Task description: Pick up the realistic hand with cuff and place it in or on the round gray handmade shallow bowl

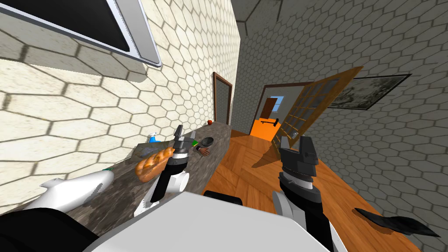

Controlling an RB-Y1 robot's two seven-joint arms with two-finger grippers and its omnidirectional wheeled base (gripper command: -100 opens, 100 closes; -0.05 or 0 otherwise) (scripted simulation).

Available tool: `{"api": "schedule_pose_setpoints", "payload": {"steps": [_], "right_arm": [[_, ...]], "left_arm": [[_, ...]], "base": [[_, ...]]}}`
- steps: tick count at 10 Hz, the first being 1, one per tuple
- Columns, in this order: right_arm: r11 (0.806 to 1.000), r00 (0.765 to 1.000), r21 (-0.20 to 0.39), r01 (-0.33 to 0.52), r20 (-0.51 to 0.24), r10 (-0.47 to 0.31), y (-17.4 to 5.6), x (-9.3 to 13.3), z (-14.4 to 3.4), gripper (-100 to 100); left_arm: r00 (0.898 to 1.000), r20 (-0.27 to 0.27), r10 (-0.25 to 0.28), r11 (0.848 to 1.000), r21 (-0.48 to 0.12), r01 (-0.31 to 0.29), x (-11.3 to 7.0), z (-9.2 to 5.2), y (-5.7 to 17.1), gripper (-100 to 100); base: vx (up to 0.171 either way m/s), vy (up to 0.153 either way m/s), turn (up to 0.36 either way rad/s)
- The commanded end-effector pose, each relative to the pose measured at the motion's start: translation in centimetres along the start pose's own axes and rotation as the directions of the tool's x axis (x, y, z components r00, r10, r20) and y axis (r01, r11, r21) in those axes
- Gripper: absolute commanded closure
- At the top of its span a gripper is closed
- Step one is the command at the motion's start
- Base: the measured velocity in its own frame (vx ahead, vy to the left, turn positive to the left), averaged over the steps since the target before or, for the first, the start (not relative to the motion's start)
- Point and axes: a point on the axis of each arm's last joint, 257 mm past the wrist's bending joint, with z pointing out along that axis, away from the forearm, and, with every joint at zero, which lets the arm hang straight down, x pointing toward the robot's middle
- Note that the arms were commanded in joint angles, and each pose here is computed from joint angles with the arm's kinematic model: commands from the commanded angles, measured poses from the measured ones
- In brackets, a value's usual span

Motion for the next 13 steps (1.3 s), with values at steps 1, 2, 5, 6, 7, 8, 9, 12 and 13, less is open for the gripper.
{"api": "schedule_pose_setpoints", "payload": {"steps": [1, 2, 5, 6, 7, 8, 9, 12, 13], "right_arm": [[1.000, 1.000, 0.000, 0.000, 0.000, 0.000, 0.0, 0.0, 0.0, 0], [1.000, 1.000, 0.000, 0.000, 0.000, 0.000, 0.0, 0.0, 0.0, 0], [1.000, 1.000, 0.000, 0.000, 0.000, 0.000, 0.0, 0.0, 0.0, 0], [1.000, 1.000, 0.000, 0.000, 0.000, 0.000, 0.0, 0.0, 0.0, 0], [1.000, 1.000, 0.000, 0.000, 0.000, 0.000, 0.0, 0.0, 0.0, 0], [1.000, 1.000, 0.000, 0.000, 0.000, 0.000, 0.0, 0.0, 0.0, 0], [1.000, 1.000, 0.000, 0.000, 0.000, 0.000, 0.0, 0.0, 0.0, 0], [1.000, 1.000, 0.000, 0.000, 0.000, 0.000, 0.0, 0.0, 0.0, 0], [1.000, 1.000, 0.000, 0.000, 0.000, 0.000, 0.0, 0.0, 0.0, 0]], "left_arm": [[1.000, -0.023, 0.007, 1.000, -0.024, -0.007, 0.3, -0.4, 1.4, -100], [0.999, -0.031, 0.009, 0.999, -0.035, -0.010, 0.4, -0.7, 2.0, -100], [0.998, -0.055, 0.015, 0.997, -0.077, -0.019, 0.7, -1.7, 4.5, -100], [0.998, -0.062, 0.016, 0.995, -0.093, -0.022, 0.8, -2.1, 5.5, -100], [0.998, -0.068, 0.017, 0.994, -0.110, -0.025, 0.9, -2.6, 6.5, -100], [0.997, -0.075, 0.018, 0.992, -0.122, -0.027, 1.0, -3.0, 7.4, -100], [0.997, -0.074, 0.018, 0.991, -0.129, -0.027, 0.9, -3.2, 7.7, -100], [0.996, -0.090, 0.019, 0.982, -0.185, -0.035, 1.1, -5.1, 11.1, -100], [0.995, -0.094, 0.019, 0.978, -0.205, -0.038, 1.1, -5.9, 12.3, -100]], "base": [[-0.034, 0.006, -0.074], [-0.058, 0.015, -0.075], [-0.052, 0.017, -0.062], [-0.049, 0.015, -0.070], [-0.053, 0.015, -0.072], [-0.055, 0.019, -0.072], [-0.037, 0.016, -0.023], [-0.043, 0.016, -0.069], [-0.054, 0.022, -0.068]]}}
